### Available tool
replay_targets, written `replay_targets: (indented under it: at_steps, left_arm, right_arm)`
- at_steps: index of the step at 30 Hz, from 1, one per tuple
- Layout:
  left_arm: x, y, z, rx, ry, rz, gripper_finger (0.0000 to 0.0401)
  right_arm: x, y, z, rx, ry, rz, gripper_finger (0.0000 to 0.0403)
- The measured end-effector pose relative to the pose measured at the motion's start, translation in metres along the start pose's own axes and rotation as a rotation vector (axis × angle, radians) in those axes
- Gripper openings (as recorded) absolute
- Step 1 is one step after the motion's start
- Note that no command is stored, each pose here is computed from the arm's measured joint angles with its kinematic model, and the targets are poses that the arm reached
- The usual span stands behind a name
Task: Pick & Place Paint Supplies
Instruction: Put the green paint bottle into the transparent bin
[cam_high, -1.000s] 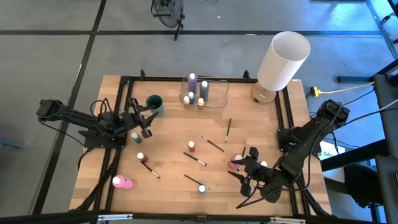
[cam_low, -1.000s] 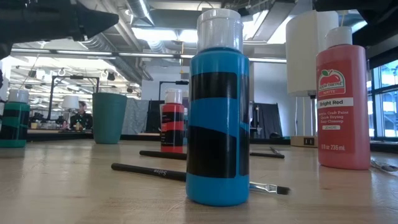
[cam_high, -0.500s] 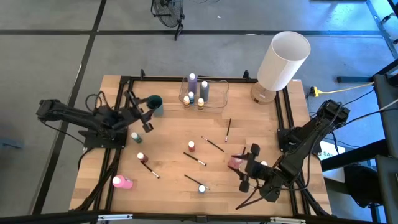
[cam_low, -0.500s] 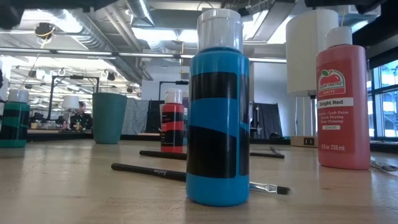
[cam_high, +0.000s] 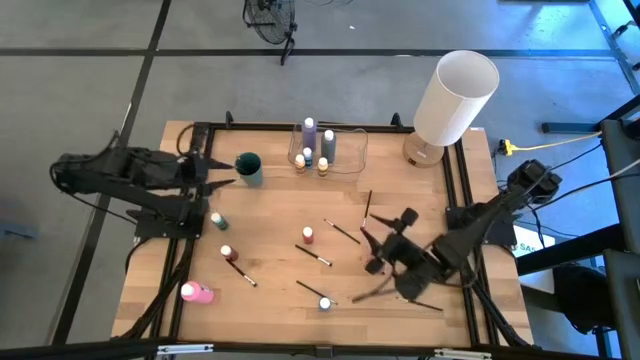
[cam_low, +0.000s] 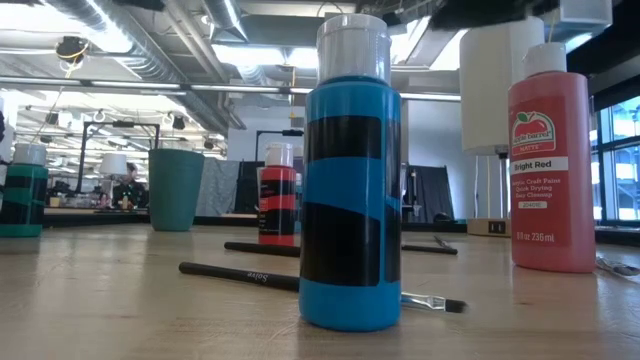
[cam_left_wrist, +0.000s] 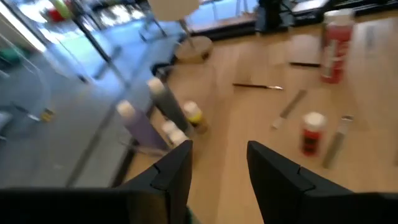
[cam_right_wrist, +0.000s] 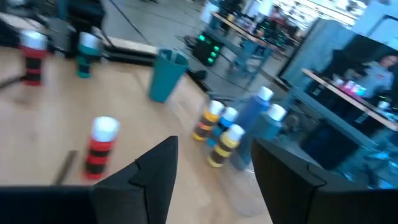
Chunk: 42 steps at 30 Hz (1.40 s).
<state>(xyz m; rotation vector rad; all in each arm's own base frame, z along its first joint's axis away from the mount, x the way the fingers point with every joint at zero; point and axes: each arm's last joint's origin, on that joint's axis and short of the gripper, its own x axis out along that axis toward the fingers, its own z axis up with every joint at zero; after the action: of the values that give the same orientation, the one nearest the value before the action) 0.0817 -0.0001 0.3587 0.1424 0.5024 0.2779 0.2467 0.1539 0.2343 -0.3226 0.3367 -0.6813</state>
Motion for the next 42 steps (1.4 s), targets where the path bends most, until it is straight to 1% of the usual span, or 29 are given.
replay_targets:
  at_steps: [3,5,7,9,11,13,15,17,19,23,26,29,31,36,40,42]
  left_arm:
    - [-0.013,0.006,0.001,-0.109,0.0,0.003,0.0148]
    - [-0.018,0.008,0.003,-0.152,-0.022,0.002,0.0149]
    - [-0.02,0.009,0.003,-0.136,-0.028,-0.012,0.015]
    - [-0.021,0.008,0.001,-0.092,-0.026,-0.047,0.015]
    - [-0.02,0.007,-0.001,-0.054,-0.019,-0.075,0.0153]
    - [-0.018,0.006,-0.002,-0.03,-0.014,-0.072,0.0162]
    - [-0.018,0.007,-0.002,-0.018,-0.015,-0.048,0.018]
    - [-0.018,0.008,-0.002,-0.003,-0.016,-0.026,0.0206]
    - [-0.018,0.008,-0.002,-0.014,-0.013,-0.013,0.0235]
    - [-0.018,0.008,-0.007,-0.099,0.035,-0.022,0.0284]
    - [-0.018,0.006,-0.009,-0.163,0.065,-0.072,0.03]
    - [-0.017,0.002,-0.013,-0.228,0.117,-0.175,0.0303]
    - [-0.013,-0.001,-0.02,-0.248,0.181,-0.199,0.0302]
    - [0.002,-0.008,-0.041,-0.373,0.376,-0.136,0.0298]
    - [0.013,-0.014,-0.053,-0.417,0.568,-0.11,0.0297]
    - [0.018,-0.017,-0.056,-0.443,0.646,-0.099,0.0296]
  right_arm:
    - [0.021,-0.007,0.002,0.022,0.026,-0.065,0.0206]
    - [0.035,-0.013,0.004,-0.004,0.044,-0.108,0.0206]
    - [0.047,-0.019,0.004,-0.028,0.065,-0.146,0.0206]
    - [0.058,-0.025,0.004,-0.021,0.087,-0.171,0.0206]
    - [0.068,-0.03,0.003,-0.012,0.114,-0.176,0.0206]
    - [0.077,-0.035,0.002,-0.021,0.142,-0.174,0.0206]
    - [0.085,-0.04,0.001,-0.032,0.169,-0.165,0.0206]
    - [0.093,-0.044,0.0,-0.032,0.193,-0.154,0.0206]
    - [0.099,-0.048,-0.001,-0.029,0.213,-0.147,0.0206]
    - [0.108,-0.054,-0.003,-0.013,0.246,-0.119,0.0206]
    - [0.111,-0.055,-0.008,-0.012,0.262,-0.104,0.0206]
    - [0.111,-0.055,-0.011,-0.022,0.269,-0.105,0.0206]
    - [0.111,-0.055,-0.012,-0.023,0.27,-0.105,0.0206]
    - [0.111,-0.055,-0.011,-0.016,0.266,-0.105,0.0206]
    - [0.111,-0.055,-0.011,-0.008,0.266,-0.106,0.0206]
    - [0.111,-0.055,-0.011,-0.008,0.266,-0.106,0.0206]
